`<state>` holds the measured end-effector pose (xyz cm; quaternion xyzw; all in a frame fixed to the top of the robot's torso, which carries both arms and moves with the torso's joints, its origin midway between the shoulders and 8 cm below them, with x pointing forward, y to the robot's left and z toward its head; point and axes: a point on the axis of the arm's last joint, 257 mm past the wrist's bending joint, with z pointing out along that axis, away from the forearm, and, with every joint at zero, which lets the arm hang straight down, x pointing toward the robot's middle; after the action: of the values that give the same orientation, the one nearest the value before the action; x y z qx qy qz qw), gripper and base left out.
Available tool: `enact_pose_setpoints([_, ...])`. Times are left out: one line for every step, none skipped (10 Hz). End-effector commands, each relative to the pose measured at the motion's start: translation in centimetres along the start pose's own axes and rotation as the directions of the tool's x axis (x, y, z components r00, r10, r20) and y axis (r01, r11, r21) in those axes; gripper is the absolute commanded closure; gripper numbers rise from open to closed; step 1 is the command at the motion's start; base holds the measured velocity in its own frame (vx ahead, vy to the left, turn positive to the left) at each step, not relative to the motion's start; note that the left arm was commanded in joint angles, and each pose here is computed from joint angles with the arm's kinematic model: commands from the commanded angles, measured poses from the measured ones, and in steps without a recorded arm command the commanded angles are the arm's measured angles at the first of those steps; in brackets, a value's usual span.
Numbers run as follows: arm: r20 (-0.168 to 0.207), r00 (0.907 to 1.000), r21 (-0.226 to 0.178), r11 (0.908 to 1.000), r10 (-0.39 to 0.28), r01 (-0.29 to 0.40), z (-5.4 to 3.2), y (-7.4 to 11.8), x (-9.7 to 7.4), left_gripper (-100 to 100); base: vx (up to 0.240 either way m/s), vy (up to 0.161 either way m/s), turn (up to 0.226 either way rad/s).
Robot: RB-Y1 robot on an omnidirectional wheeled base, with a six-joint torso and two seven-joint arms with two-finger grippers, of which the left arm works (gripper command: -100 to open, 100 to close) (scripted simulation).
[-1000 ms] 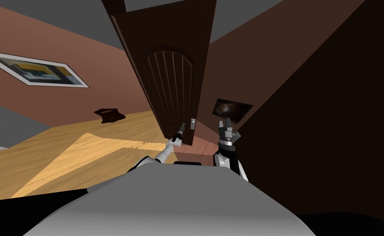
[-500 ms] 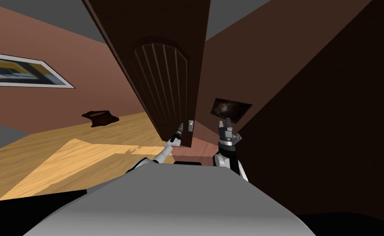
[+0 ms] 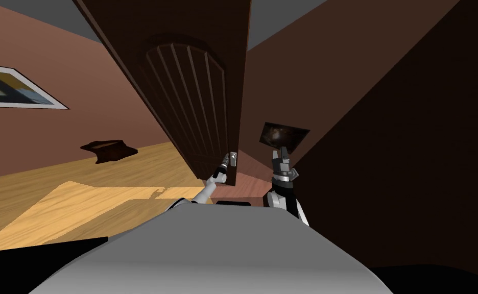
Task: Push the door open
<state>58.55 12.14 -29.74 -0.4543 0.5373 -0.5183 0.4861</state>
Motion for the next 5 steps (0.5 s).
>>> enact_pose_setpoints([0.005,0.9998,0.000,0.9998,-0.017,0.017,-0.18,-0.10,0.89,-100,0.098,-0.089,-0.052])
enact_pose_setpoints([0.007,0.9994,-0.001,0.9995,-0.033,0.033,-0.27,-0.19,1.62,-100,0.090,-0.111,-0.051])
enact_pose_setpoints([0.006,0.9997,0.000,0.9997,-0.025,0.025,-0.30,-0.06,1.17,-100,0.040,-0.055,-0.003])
enact_pose_setpoints([0.006,0.9997,0.000,0.9997,-0.025,0.025,-0.30,-0.06,1.17,100,-0.005,0.007,0.007])
enact_pose_setpoints([0.006,0.9997,0.000,0.9997,-0.025,0.025,-0.30,-0.06,1.17,100,-0.016,0.020,-0.012])
